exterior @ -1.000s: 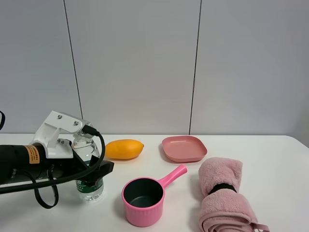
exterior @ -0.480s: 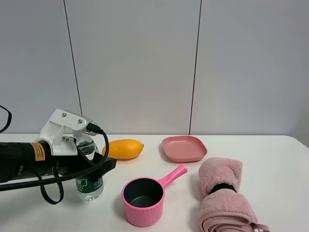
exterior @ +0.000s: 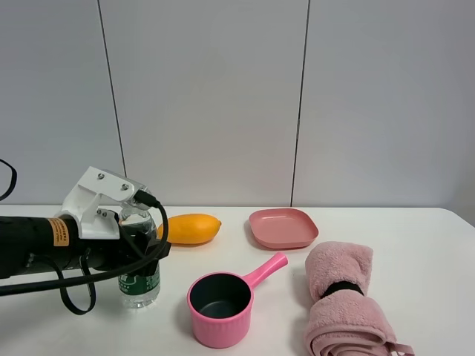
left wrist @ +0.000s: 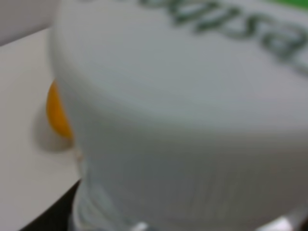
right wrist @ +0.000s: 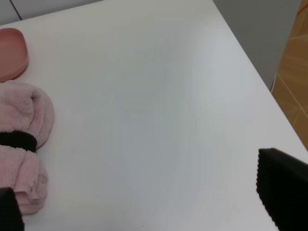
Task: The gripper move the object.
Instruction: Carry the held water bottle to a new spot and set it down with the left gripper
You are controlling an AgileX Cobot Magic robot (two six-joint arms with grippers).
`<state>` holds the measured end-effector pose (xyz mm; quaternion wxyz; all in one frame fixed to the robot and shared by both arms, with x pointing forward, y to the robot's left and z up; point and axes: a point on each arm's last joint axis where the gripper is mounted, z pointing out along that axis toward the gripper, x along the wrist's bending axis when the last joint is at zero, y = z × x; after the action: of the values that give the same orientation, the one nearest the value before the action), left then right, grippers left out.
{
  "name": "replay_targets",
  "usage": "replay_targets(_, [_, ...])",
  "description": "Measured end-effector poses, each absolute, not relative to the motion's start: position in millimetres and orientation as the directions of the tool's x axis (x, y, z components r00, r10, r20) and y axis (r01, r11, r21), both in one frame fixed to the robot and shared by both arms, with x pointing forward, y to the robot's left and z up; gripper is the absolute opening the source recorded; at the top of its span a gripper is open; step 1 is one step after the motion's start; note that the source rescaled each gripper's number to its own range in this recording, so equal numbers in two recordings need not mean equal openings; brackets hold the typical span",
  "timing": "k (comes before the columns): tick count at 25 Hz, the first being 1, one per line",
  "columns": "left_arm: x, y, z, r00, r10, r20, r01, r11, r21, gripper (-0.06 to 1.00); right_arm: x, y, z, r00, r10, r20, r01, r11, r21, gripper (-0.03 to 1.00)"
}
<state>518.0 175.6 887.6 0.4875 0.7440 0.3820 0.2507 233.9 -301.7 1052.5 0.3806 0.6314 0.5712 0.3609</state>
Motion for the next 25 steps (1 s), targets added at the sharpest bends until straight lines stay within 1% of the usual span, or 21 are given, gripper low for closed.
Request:
replay_targets(4, [528.8,165.0,918.5,0.644,0.764,0.037,0.223,-0.234,0.946,0.00,233.9,-301.7,1052.5,0.087,0.996,0.021,0.447,-0.058,0.893,1.00])
replay_targets(6, [540.2,154.9,942.4,0.689,0.724,0.042,0.169,-0.216,0.962,0.00,233.9,-301.7,1052.5,0.087,0.996,0.021,0.447,-0.058,0.893,1.00])
replay_targets(8, [553.6,145.4,963.5,0.720,0.694,0.015,0.168,-0.194,0.967,0.00,233.9,-301.7,1052.5,0.087,0.996,0.021,0.447,-0.058,0.893,1.00])
replay_targets(11, [574.9,128.9,997.2,0.755,0.655,0.006,0.159,-0.192,0.968,0.00,233.9,-301.7,1052.5,0.087,0.996,0.021,0.447,-0.058,0.893,1.00])
replay_targets(13, [586.9,116.9,1021.0,0.772,0.636,0.029,0.125,-0.195,0.973,0.00,233.9,-301.7,1052.5,0.087,0.996,0.021,0.447,-0.058,0.893,1.00])
replay_targets(16, [600.7,96.5,1049.1,0.785,0.618,0.035,0.079,-0.156,0.985,0.00,233.9,-301.7,1052.5,0.087,0.996,0.021,0.447,-0.058,0.893,1.00])
replay_targets(21, [620.1,58.8,1067.2,0.811,0.585,0.022,0.042,-0.096,0.995,0.00,233.9,-301.7,1052.5,0.087,0.996,0.021,0.447,-0.058,0.893,1.00])
replay_targets(25, [635.0,28.3,1062.3,0.818,0.575,-0.013,0.065,-0.070,0.995,0.00,233.9,-301.7,1052.5,0.087,0.996,0.021,0.447,-0.058,0.893,1.00])
